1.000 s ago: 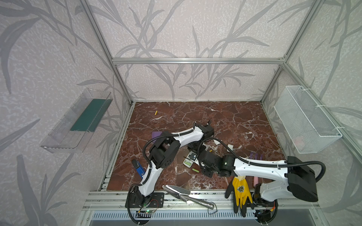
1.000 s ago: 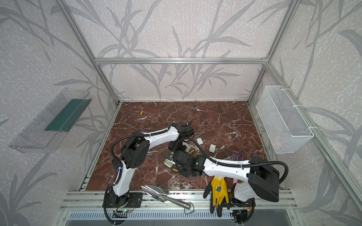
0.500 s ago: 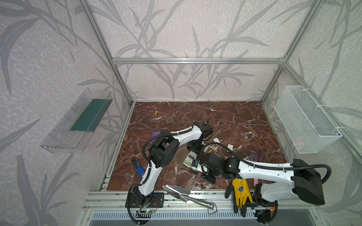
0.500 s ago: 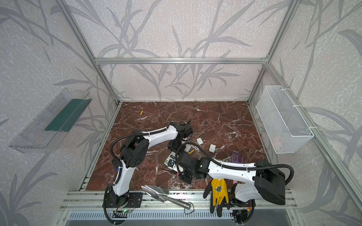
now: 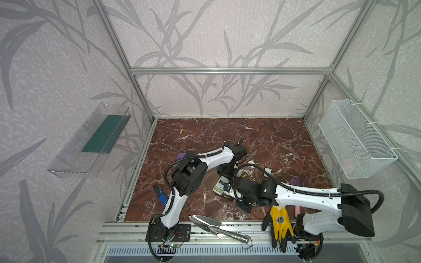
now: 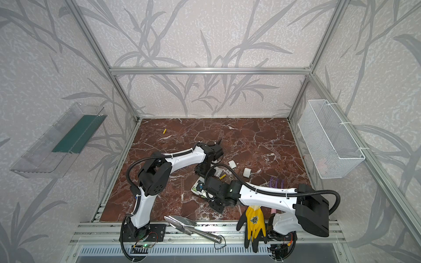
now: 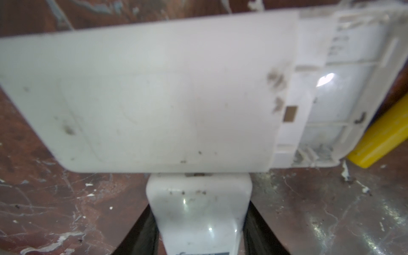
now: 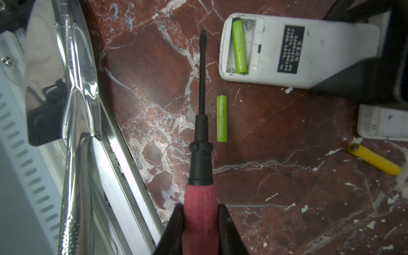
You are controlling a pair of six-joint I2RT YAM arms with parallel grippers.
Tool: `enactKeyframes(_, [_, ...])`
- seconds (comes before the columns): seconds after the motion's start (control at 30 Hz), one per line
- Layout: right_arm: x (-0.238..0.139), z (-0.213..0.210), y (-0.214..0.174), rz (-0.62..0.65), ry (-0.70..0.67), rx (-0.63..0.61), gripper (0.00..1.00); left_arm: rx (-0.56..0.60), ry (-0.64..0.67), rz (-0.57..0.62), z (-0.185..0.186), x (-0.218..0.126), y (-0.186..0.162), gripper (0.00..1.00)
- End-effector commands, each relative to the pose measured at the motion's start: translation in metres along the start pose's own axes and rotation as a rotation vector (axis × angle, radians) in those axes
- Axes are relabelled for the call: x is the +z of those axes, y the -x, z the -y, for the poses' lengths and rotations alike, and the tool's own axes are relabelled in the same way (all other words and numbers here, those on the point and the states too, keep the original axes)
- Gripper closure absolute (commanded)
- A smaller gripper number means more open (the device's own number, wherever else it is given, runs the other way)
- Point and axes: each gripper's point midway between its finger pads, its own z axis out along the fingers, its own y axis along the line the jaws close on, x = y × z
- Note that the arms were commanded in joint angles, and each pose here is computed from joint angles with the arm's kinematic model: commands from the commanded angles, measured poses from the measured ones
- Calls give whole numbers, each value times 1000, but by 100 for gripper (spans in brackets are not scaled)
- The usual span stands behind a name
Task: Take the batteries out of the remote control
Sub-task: 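Push the screwdriver tip against the remaining green battery with the right gripper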
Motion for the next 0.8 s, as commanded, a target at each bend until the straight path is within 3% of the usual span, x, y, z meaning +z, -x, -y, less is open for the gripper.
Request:
enactKeyframes(0.0, [-15,5,-1,-23,-41,25,100,-41,108,-6,-21,33,3,100])
enactKeyframes(0.37, [-13,13,-10,-158,-99,48,100,-48,125,8,-24,30,5,100])
enactKeyframes(0.77, [-5,14,-2,-197,-108,72,100,-52,131,12,-25,29,6,100])
